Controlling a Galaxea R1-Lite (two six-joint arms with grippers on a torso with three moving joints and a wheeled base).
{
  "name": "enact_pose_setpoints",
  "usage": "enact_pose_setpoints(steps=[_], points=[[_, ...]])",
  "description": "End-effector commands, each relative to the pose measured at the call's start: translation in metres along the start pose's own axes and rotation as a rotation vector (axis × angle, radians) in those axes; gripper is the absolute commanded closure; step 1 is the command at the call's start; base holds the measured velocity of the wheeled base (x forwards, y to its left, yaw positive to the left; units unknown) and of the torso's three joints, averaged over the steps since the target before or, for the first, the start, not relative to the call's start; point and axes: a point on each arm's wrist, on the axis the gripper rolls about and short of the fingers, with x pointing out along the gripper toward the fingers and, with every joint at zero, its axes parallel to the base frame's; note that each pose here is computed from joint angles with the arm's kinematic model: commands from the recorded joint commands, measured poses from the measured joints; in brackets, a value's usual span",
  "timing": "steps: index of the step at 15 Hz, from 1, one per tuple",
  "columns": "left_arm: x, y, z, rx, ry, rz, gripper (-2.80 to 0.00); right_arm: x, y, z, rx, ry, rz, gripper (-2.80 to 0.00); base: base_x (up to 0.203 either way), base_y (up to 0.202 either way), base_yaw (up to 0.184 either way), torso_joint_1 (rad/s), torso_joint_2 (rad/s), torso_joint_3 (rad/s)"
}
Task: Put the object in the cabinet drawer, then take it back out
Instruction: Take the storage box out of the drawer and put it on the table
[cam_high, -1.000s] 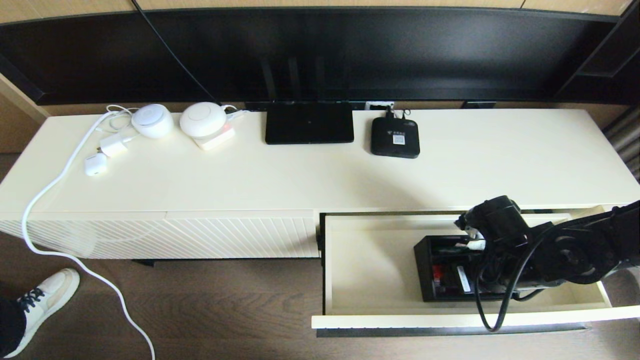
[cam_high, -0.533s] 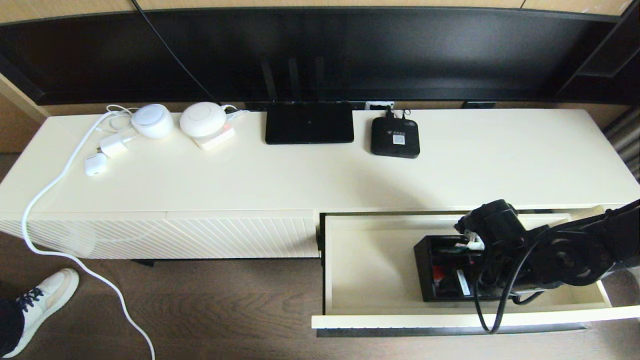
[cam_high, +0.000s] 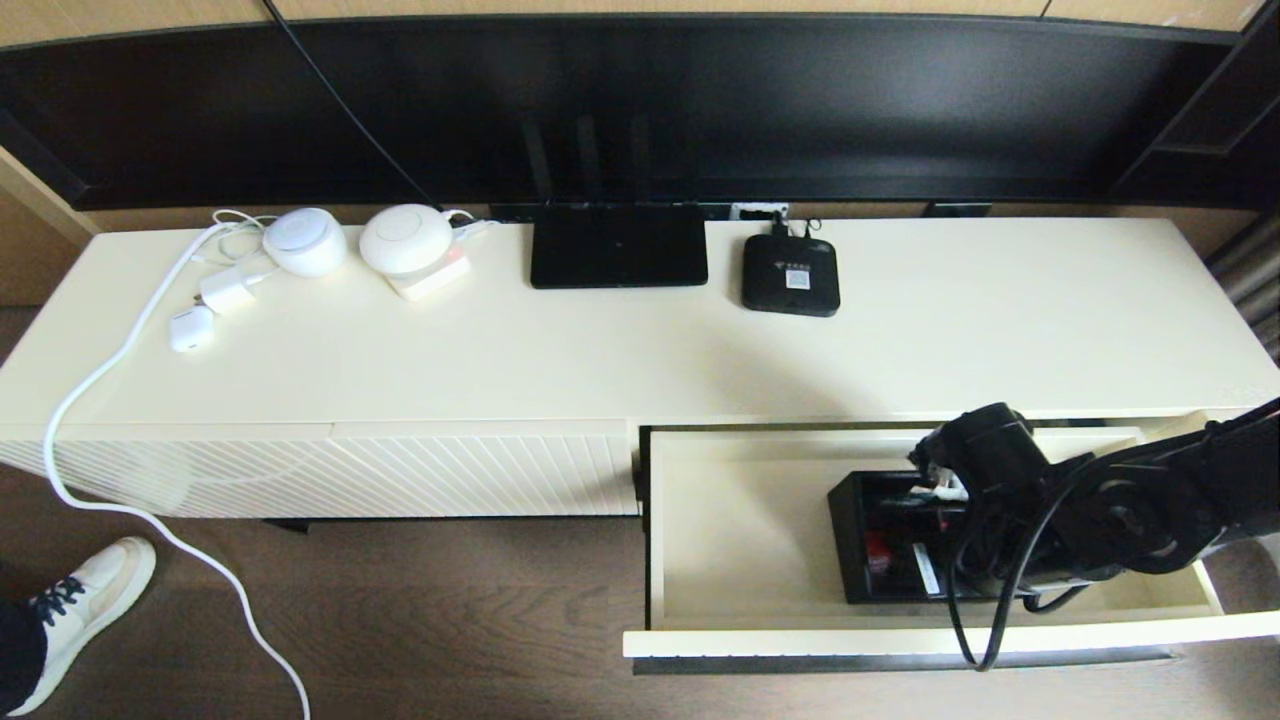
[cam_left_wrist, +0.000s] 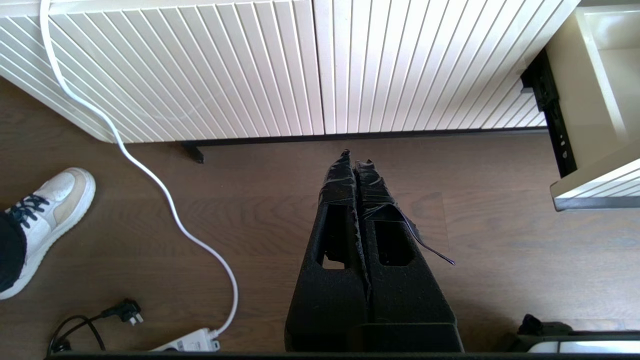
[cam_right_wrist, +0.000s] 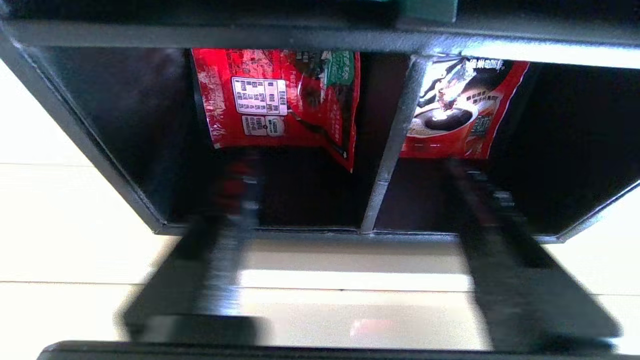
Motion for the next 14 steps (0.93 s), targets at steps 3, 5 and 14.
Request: enact_pose_setpoints(steps=[3, 5, 14], points=[[0.0000, 0.0000, -0.0001, 0.000, 0.000, 0.000, 0.00, 0.0005, 0.0003, -0.0013, -0.001, 0.006, -0.002, 0.00, 0.000, 0.000, 0.000, 0.000, 0.00, 0.000], [0.0001, 0.0000, 0.0000, 0.000, 0.001, 0.000, 0.00, -0.0002, 0.0004, -0.0020, -0.002, 0.005, 0.000, 0.00, 0.000, 0.000, 0.000, 0.000, 0.00, 0.000], [0.0001, 0.0000, 0.0003, 0.000, 0.000, 0.000, 0.00, -0.0025, -0.0002, -0.0031, -0.003, 0.005, 0.006, 0.00, 0.000, 0.000, 0.000, 0.000, 0.00, 0.000]])
